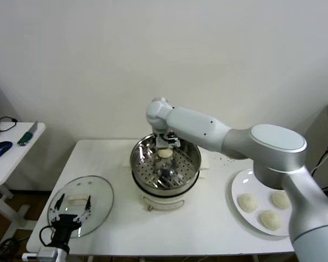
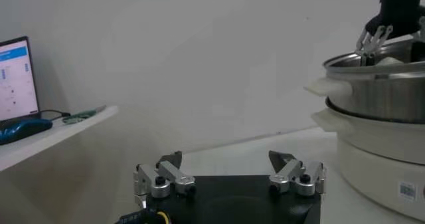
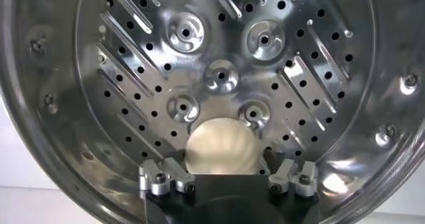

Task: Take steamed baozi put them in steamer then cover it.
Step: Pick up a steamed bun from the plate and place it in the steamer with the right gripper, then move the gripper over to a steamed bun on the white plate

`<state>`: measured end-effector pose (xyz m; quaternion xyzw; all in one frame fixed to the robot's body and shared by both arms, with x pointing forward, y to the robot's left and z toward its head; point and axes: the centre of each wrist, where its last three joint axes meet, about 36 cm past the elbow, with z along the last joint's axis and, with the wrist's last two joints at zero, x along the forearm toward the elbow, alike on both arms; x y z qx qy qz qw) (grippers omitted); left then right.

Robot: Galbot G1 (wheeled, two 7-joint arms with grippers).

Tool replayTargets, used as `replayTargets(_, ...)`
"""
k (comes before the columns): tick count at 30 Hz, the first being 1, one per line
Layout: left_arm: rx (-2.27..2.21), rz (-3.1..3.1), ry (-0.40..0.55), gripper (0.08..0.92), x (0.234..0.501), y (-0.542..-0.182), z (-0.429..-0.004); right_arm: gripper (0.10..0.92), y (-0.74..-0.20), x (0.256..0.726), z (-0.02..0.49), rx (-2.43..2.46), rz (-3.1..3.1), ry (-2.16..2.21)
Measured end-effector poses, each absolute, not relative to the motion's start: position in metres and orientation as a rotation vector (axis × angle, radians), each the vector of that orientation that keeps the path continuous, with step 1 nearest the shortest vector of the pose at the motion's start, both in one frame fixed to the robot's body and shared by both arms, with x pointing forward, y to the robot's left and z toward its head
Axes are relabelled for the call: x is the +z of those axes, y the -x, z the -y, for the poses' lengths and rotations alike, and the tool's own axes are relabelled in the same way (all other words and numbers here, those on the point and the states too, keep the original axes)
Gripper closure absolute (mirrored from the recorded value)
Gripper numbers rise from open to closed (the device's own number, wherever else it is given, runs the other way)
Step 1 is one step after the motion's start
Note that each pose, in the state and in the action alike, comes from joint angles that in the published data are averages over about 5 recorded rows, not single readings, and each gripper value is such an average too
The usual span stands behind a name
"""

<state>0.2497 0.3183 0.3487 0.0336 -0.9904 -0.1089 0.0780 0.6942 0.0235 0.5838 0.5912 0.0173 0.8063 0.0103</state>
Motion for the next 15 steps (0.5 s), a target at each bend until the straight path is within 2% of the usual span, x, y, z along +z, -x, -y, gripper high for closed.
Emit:
replayTargets(9, -0.322, 2.965, -0.099, 0.177, 0.350, -0.250, -0.316, 0.199, -0.696, 0.622, -0.007, 2.509, 0.013, -1.830)
replayTargets(15, -0.321, 2.969, -0.093, 0.177, 0.352, -0.251, -0.314, 0.200, -0.698, 0.666, 0.028, 2.466, 0.212, -1.816)
